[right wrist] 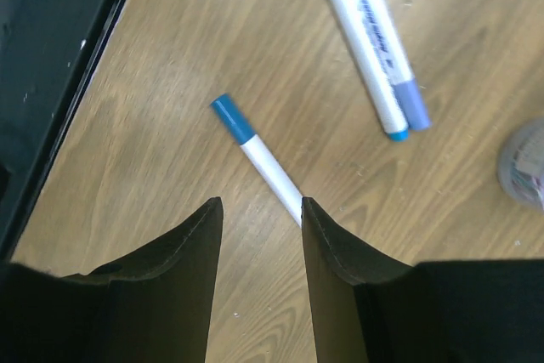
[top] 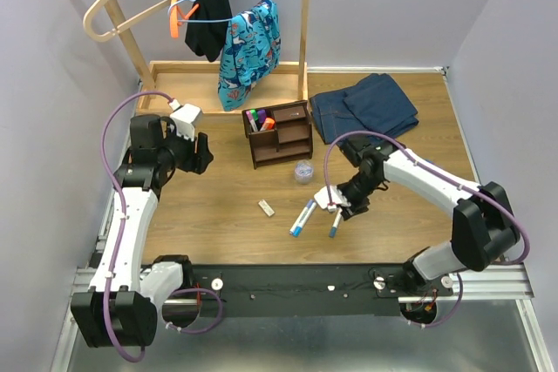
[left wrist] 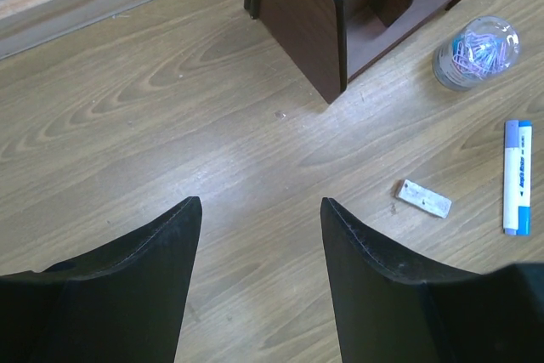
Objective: Sort the stationery into containers
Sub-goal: Pick up the pen from the center of the board, then place the pen in the storage box.
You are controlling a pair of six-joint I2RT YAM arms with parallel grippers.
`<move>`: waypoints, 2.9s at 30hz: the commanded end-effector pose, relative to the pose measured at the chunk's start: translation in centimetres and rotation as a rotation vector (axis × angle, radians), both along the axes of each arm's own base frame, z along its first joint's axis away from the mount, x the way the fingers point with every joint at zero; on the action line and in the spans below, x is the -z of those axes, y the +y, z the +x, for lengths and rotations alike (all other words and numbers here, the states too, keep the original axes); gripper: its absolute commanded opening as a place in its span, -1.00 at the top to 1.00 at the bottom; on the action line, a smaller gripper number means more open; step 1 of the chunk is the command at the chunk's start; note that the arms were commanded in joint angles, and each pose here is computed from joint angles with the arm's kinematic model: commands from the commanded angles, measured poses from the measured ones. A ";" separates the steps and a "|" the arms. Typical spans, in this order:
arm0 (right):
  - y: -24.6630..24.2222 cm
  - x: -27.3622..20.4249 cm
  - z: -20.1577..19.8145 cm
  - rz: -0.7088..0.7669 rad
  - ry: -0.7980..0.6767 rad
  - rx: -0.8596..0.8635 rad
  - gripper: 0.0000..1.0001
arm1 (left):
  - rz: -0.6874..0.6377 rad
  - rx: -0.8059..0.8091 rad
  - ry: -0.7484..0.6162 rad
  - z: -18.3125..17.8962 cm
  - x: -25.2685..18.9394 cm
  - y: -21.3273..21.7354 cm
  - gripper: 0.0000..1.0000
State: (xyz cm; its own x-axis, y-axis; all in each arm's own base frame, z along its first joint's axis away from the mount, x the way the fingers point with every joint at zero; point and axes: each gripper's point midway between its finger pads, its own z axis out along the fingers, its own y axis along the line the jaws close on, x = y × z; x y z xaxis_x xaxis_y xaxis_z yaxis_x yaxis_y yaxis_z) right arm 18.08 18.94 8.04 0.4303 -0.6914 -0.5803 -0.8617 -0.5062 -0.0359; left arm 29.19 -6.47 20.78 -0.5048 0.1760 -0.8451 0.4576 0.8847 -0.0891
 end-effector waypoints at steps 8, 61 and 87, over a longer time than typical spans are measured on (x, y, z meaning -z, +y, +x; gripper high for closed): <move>0.8 4.0 -2.5 -0.082 -0.069 -0.298 0.00 | -0.005 -0.039 0.020 -1.3 0.7 1.2 -0.35; 22.9 -29.2 22.9 1.225 0.454 0.431 0.86 | -0.030 -0.114 0.151 0.1 3.4 3.1 -0.35; 23.5 -12.6 25.3 1.070 0.350 0.505 0.80 | 0.026 -0.147 0.224 1.0 6.2 5.0 -0.35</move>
State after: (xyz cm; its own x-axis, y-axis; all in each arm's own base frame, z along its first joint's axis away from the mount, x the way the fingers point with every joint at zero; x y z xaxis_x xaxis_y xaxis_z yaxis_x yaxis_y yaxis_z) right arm 43.75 42.37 23.78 -0.0795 0.2135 -0.9737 -0.9960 0.0223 0.0862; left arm 29.91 -1.95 14.33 -0.7127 0.1020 -0.6940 0.3002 0.9385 -0.1703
